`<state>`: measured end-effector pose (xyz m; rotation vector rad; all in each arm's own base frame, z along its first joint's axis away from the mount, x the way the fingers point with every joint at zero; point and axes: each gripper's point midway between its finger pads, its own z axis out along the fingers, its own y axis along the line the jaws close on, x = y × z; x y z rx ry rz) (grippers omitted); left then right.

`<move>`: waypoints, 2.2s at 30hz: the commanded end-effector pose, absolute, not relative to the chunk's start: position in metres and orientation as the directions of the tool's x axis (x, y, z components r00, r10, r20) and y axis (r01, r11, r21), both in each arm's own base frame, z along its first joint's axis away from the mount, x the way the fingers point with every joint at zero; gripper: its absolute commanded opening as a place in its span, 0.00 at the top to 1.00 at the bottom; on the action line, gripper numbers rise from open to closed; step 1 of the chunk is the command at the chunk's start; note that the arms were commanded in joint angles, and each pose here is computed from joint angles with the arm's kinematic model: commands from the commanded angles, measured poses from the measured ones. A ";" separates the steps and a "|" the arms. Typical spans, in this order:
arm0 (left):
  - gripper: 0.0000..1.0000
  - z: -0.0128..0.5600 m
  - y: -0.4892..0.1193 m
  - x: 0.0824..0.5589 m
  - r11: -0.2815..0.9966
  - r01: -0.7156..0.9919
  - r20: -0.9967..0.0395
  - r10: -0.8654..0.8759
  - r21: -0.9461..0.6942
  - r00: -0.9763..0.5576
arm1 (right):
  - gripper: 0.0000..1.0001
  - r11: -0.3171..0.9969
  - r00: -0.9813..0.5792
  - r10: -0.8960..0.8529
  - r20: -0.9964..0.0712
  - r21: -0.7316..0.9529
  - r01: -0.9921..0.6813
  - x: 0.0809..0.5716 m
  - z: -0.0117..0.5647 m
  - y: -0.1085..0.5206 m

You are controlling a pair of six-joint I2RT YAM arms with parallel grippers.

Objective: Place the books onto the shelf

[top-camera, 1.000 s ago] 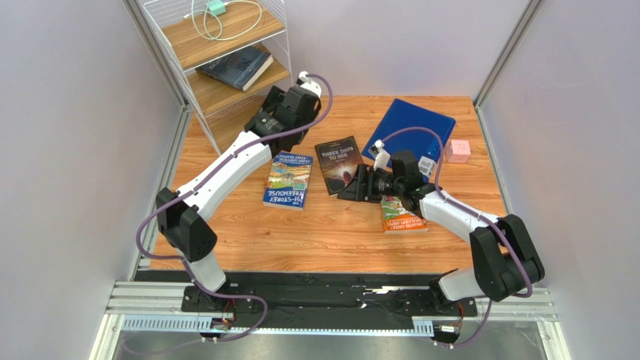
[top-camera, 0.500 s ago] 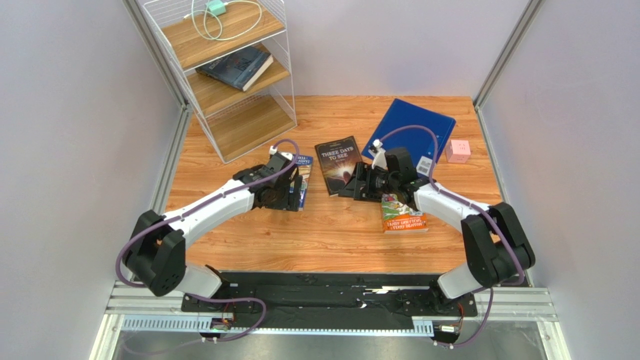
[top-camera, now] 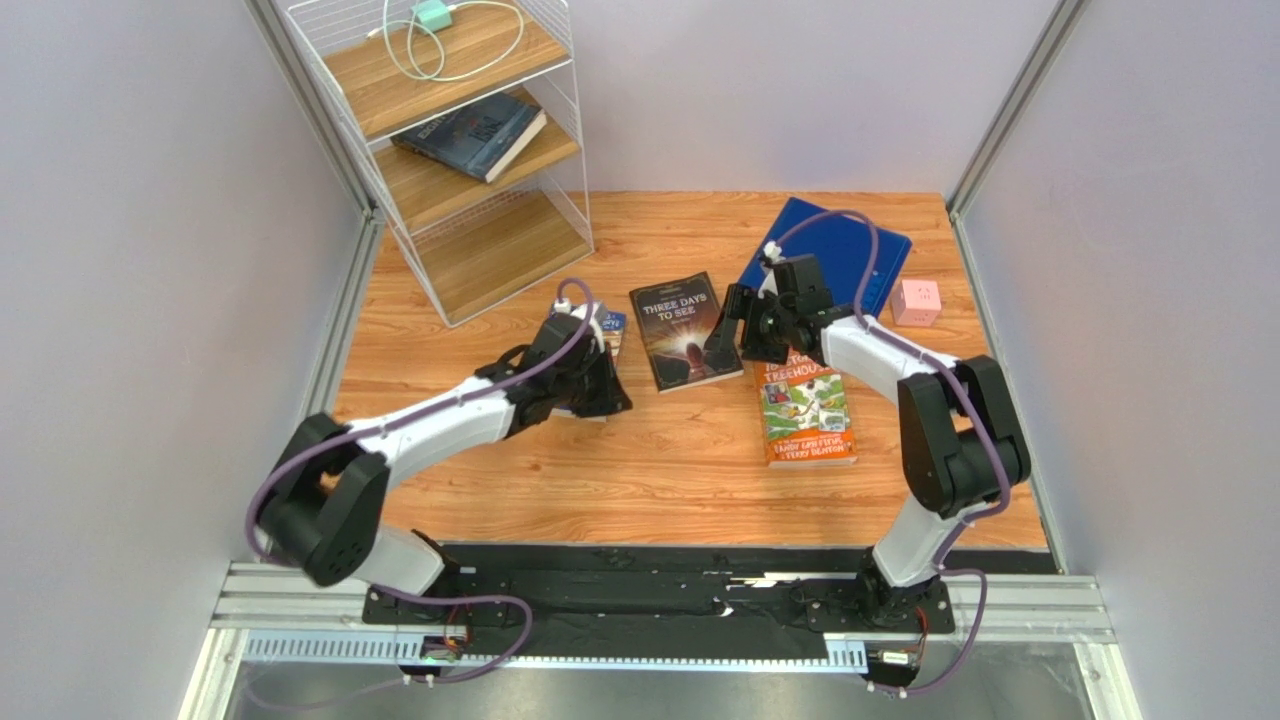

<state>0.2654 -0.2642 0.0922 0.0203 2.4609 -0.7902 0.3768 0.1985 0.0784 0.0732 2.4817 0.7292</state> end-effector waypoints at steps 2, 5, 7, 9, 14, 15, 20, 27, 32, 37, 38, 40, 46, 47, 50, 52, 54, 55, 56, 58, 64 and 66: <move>1.00 0.118 -0.315 0.328 0.804 0.196 -0.539 -0.175 -0.561 -0.824 | 0.25 0.906 -0.826 0.195 -0.529 0.419 -0.054 0.413 0.063 0.176; 1.00 0.092 -0.322 0.341 0.841 0.170 -0.500 -0.131 -0.513 -0.856 | 0.25 0.906 -0.826 0.195 -0.528 0.420 -0.055 0.420 0.055 0.178; 1.00 0.073 -0.321 0.347 0.865 0.141 -0.481 -0.126 -0.482 -0.867 | 0.25 0.902 -0.831 0.197 -0.521 0.429 -0.055 0.423 0.047 0.181; 1.00 0.062 -0.317 0.351 0.891 0.095 -0.459 -0.135 -0.444 -0.878 | 0.25 0.894 -0.844 0.193 -0.500 0.444 -0.058 0.423 0.036 0.185; 1.00 0.039 -0.286 0.354 0.959 -0.054 -0.415 -0.171 -0.278 -0.893 | 0.26 0.852 -0.852 0.216 -0.476 0.518 -0.073 0.421 0.031 0.199; 1.00 0.037 -0.284 0.354 0.962 -0.066 -0.406 -0.173 -0.264 -0.897 | 0.27 0.842 -0.852 0.219 -0.475 0.534 -0.082 0.420 0.032 0.202; 1.00 0.019 -0.287 0.353 0.965 -0.096 -0.359 -0.182 -0.245 -0.915 | 0.29 0.763 -0.863 0.223 -0.452 0.633 -0.134 0.413 0.042 0.222; 1.00 0.001 -0.303 0.351 0.954 -0.069 -0.307 -0.161 -0.291 -0.938 | 0.35 0.582 -0.852 0.266 -0.451 0.780 -0.231 0.404 0.082 0.251; 1.00 -0.001 -0.304 0.353 0.956 -0.058 -0.313 -0.152 -0.289 -0.937 | 0.36 0.490 -0.840 0.287 -0.460 0.824 -0.284 0.393 0.102 0.259; 1.00 0.000 -0.304 0.354 0.954 -0.055 -0.319 -0.152 -0.293 -0.936 | 0.48 0.421 -0.885 0.229 -0.404 0.861 -0.284 0.384 0.093 0.274; 1.00 -0.001 -0.304 0.354 0.955 -0.054 -0.318 -0.150 -0.292 -0.936 | 0.51 0.404 -0.885 0.223 -0.409 0.865 -0.298 0.381 0.095 0.278; 1.00 -0.001 -0.305 0.355 0.955 -0.051 -0.319 -0.147 -0.291 -0.936 | 0.53 0.374 -0.882 0.209 -0.422 0.868 -0.327 0.378 0.098 0.282; 1.00 0.001 -0.305 0.355 0.957 -0.041 -0.322 -0.137 -0.287 -0.937 | 0.44 0.447 -0.908 0.164 -0.386 0.849 -0.281 0.375 0.073 0.287; 1.00 0.000 -0.304 0.356 0.957 -0.043 -0.321 -0.138 -0.286 -0.937 | 0.46 0.466 -0.917 0.159 -0.367 0.846 -0.258 0.373 0.066 0.285; 1.00 0.002 -0.303 0.355 0.958 -0.040 -0.326 -0.135 -0.283 -0.936 | 0.66 0.506 -0.923 0.168 -0.345 0.834 -0.220 0.376 0.057 0.281; 1.00 0.009 -0.300 0.354 0.959 -0.034 -0.340 -0.133 -0.282 -0.931 | 0.82 0.508 -0.919 0.168 -0.357 0.830 -0.229 0.377 0.060 0.281; 0.91 0.015 -0.293 0.351 0.962 -0.016 -0.360 -0.116 -0.271 -0.926 | 1.00 0.525 -0.915 0.167 -0.368 0.819 -0.233 0.378 0.064 0.279; 0.87 0.032 -0.292 0.351 0.959 -0.004 -0.389 -0.119 -0.284 -0.913 | 1.00 0.533 -0.912 0.168 -0.374 0.813 -0.235 0.379 0.065 0.278; 0.77 0.040 -0.290 0.351 0.958 0.004 -0.408 -0.118 -0.287 -0.905 | 1.00 0.541 -0.911 0.169 -0.376 0.808 -0.234 0.380 0.067 0.277; 0.44 0.068 -0.284 0.347 0.950 0.029 -0.456 -0.122 -0.311 -0.881 | 1.00 0.541 -0.898 0.167 -0.407 0.799 -0.262 0.382 0.079 0.276; 0.32 0.137 -0.273 0.329 0.905 0.090 -0.565 -0.179 -0.416 -0.806 | 1.00 0.501 -0.863 0.188 -0.470 0.801 -0.327 0.384 0.129 0.275; 0.27 0.150 -0.265 0.320 0.883 0.053 -0.570 -0.255 -0.467 -0.781 | 1.00 0.472 -0.843 0.204 -0.499 0.804 -0.362 0.379 0.152 0.275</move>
